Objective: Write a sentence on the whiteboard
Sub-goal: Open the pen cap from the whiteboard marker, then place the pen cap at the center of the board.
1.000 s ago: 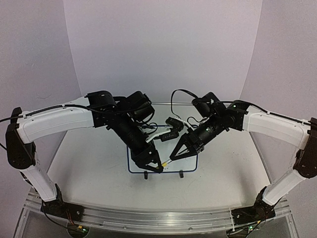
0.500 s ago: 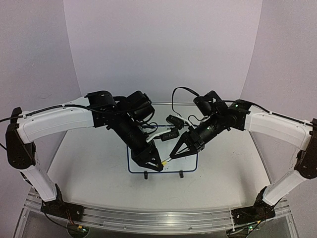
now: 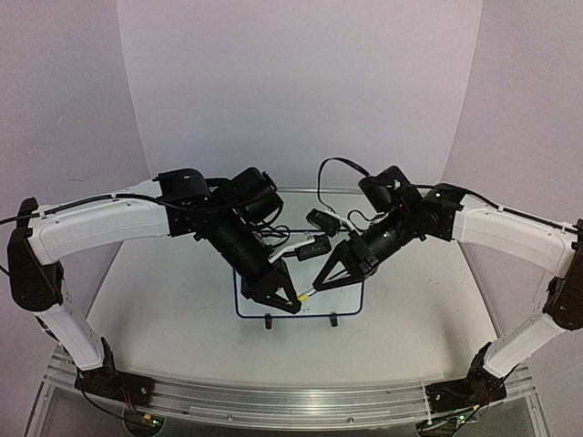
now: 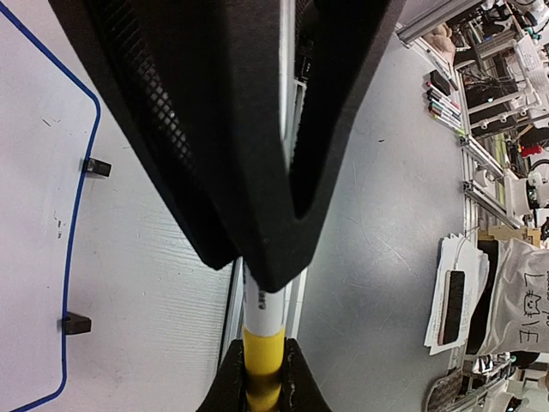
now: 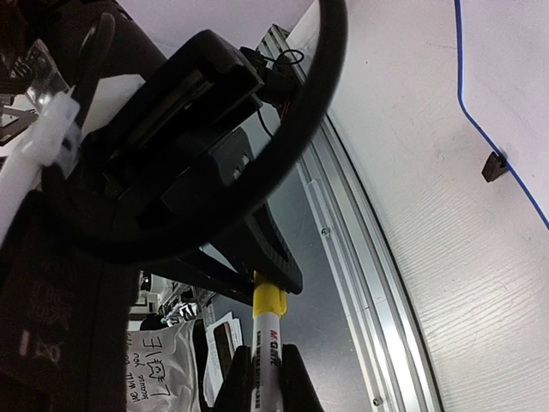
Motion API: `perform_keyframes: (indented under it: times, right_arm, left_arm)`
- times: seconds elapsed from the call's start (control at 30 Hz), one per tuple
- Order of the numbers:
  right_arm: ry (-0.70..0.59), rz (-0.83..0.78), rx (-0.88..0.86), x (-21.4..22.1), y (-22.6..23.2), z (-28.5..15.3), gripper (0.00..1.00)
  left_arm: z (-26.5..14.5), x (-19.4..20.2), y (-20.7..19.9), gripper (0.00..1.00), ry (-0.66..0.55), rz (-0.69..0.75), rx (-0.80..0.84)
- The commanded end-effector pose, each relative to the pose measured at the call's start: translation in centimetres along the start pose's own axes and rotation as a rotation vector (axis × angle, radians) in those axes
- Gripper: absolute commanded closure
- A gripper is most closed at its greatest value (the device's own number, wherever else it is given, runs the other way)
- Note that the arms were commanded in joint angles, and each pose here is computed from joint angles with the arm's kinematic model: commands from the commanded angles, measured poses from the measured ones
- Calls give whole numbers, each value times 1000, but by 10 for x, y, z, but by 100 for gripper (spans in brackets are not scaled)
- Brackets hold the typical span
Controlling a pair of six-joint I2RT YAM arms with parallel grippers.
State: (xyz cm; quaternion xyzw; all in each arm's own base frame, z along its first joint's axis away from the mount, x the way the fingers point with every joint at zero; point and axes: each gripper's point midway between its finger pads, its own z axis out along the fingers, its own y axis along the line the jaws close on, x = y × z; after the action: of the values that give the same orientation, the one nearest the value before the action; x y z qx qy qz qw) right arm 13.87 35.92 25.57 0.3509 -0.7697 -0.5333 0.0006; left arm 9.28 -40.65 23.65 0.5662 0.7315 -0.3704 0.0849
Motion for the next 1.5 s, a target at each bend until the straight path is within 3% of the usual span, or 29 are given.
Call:
perform_keyframes:
  times: [0.0, 0.17, 0.4, 0.5, 0.63, 0.8, 1.0, 1.17, 1.47]
  right_arm:
    - [-49, -91, -75, -3, 21, -24, 100]
    - [-140, -64, -80, -4, 10, -67, 100]
    - [-142, -75, 57, 11, 3, -89, 100]
    - [-166, -97, 78, 7, 9, -95, 100]
    - [-201, -91, 105, 2, 13, -101, 100]
    - [-363, -55, 256, -17, 5, -121, 100]
    - [-576, -37, 376, -32, -1, -148, 100]
    - [-674, -5, 481, -34, -17, -164, 100]
    - [-765, -22, 441, -39, -25, -162, 100]
  left_arm:
    - [-16, 10, -9, 100, 3, 7, -3]
    - [-23, 31, -9, 100, 42, -11, -23]
    - [-46, 60, 1, 100, 58, -77, -106]
    - [-70, 58, 29, 100, -21, -146, -242]
    - [-119, 49, 78, 100, -264, -300, -416]
    - [-168, 54, 119, 100, -510, -503, -561]
    - [-195, 94, 173, 100, -602, -726, -724]
    - [-179, 148, 225, 100, -580, -939, -792]
    - [-127, 188, 259, 100, -554, -1104, -764]
